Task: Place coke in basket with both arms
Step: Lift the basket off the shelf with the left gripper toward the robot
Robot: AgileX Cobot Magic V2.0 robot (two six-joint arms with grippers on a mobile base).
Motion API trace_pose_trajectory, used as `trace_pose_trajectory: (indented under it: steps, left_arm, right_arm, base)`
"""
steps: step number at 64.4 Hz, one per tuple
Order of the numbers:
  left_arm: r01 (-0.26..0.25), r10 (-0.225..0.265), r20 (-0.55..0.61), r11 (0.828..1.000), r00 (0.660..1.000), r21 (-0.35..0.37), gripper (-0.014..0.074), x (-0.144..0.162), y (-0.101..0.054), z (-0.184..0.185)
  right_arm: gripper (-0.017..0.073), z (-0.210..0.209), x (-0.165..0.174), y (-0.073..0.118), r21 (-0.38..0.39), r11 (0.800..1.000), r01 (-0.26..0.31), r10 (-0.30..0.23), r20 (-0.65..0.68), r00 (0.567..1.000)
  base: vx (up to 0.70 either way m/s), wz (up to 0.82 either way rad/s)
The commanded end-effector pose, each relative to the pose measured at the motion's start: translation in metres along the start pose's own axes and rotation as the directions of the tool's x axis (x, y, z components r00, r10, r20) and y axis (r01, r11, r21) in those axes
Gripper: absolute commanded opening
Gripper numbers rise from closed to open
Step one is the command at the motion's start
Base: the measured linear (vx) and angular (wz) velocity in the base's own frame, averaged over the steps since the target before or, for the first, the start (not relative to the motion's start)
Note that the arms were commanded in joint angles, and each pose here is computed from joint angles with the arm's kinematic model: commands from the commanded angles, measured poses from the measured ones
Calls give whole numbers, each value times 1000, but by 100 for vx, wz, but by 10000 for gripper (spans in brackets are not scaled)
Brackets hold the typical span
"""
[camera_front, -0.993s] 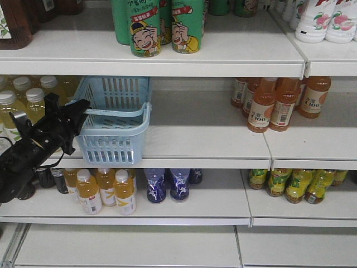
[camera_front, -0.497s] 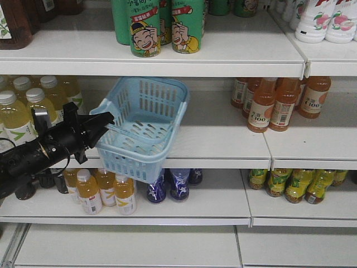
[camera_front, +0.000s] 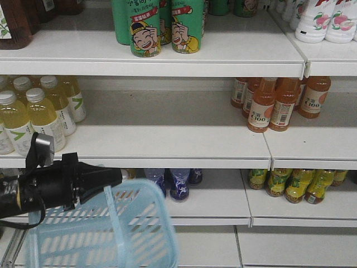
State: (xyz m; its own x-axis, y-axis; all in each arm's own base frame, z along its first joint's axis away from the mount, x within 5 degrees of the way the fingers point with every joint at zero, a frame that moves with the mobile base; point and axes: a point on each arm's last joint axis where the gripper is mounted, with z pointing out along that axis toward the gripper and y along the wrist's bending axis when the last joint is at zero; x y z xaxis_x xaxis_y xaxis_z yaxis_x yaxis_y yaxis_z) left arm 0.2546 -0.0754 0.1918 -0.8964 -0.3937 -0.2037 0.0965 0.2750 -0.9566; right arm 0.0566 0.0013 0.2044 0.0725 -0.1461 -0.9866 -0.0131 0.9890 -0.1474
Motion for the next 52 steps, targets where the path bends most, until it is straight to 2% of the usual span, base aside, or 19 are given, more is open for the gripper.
trace_pose_trajectory:
  steps: [1,7,13,18,27,40,52]
  left_arm:
    - [-19,38,-76,970,996,241,-7,19,-41,-13]
    - [-27,54,-103,968,993,251,-8,32,-53,-18]
    - [-68,106,-114,954,988,291,-8,42,-72,-19]
    - [-107,153,-109,934,982,341,-8,52,-88,-20]
    - [-132,192,-95,889,977,439,-8,67,-114,-21]
    - [-100,180,-93,830,979,549,-8,83,-137,-19]
    - [-50,155,-124,797,980,603,-8,93,-147,-14]
  right_arm:
    - [-2,-1,-4,-1,21,1000,8,-9,79,997]
    - [-2,-1,-4,-1,21,1000,8,-9,79,997]
    - [-2,-1,-4,-1,21,1000,8,-9,79,997]
    - [-2,-1,-4,-1,21,1000,8,-9,79,997]
    - [-2,-1,-4,-1,21,1000,8,-9,79,997]
    - [-2,-1,-4,-1,21,1000,8,-9,79,997]
    - [-2,-1,-4,-1,21,1000,8,-9,79,997]
  base:
    - [0,0]
    - [0,0]
    - [0,0]
    - [0,0]
    - [0,0]
    - [0,0]
    - [0,0]
